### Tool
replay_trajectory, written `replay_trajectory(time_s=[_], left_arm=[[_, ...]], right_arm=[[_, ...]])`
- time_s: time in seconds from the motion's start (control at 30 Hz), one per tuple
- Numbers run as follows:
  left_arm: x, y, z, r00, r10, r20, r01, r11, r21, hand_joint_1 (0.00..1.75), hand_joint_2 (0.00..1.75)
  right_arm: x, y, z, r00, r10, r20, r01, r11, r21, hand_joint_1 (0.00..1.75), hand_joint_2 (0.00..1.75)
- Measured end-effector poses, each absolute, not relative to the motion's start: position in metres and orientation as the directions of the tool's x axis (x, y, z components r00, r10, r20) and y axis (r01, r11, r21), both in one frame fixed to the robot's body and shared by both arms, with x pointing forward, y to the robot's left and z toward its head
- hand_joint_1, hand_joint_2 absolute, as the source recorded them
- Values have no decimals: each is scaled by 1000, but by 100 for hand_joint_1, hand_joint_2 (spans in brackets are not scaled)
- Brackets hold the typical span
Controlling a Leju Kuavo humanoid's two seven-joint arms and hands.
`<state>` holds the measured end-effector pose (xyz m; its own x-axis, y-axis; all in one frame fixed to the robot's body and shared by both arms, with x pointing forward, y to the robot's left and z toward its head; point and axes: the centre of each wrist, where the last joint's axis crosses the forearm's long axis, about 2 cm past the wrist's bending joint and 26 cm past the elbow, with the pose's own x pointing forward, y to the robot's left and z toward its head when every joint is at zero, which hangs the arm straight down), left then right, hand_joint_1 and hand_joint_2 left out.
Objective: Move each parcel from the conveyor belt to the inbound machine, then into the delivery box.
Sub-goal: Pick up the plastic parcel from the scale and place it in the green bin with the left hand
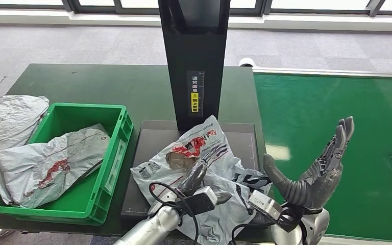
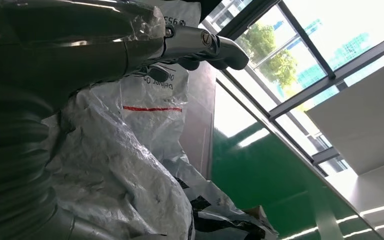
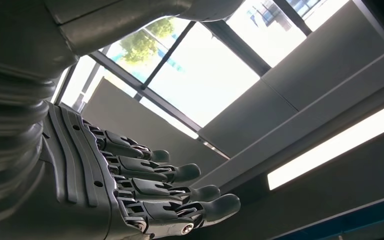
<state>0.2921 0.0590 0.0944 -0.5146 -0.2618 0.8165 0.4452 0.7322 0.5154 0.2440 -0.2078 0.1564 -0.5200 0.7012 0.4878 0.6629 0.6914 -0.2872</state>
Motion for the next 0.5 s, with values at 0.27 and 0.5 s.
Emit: replay_trajectory(time_s=[0.27, 0.5], left_arm=[[294, 52, 90, -485, -305, 819, 474, 696, 540, 0, 175], [290, 41, 86, -487, -518, 704, 447, 544, 710, 175, 175]], right_arm=[[244, -209, 156, -517, 703, 489, 666, 689, -286, 0, 175], [244, -211, 158, -517, 705, 486, 673, 685, -279, 0, 175]])
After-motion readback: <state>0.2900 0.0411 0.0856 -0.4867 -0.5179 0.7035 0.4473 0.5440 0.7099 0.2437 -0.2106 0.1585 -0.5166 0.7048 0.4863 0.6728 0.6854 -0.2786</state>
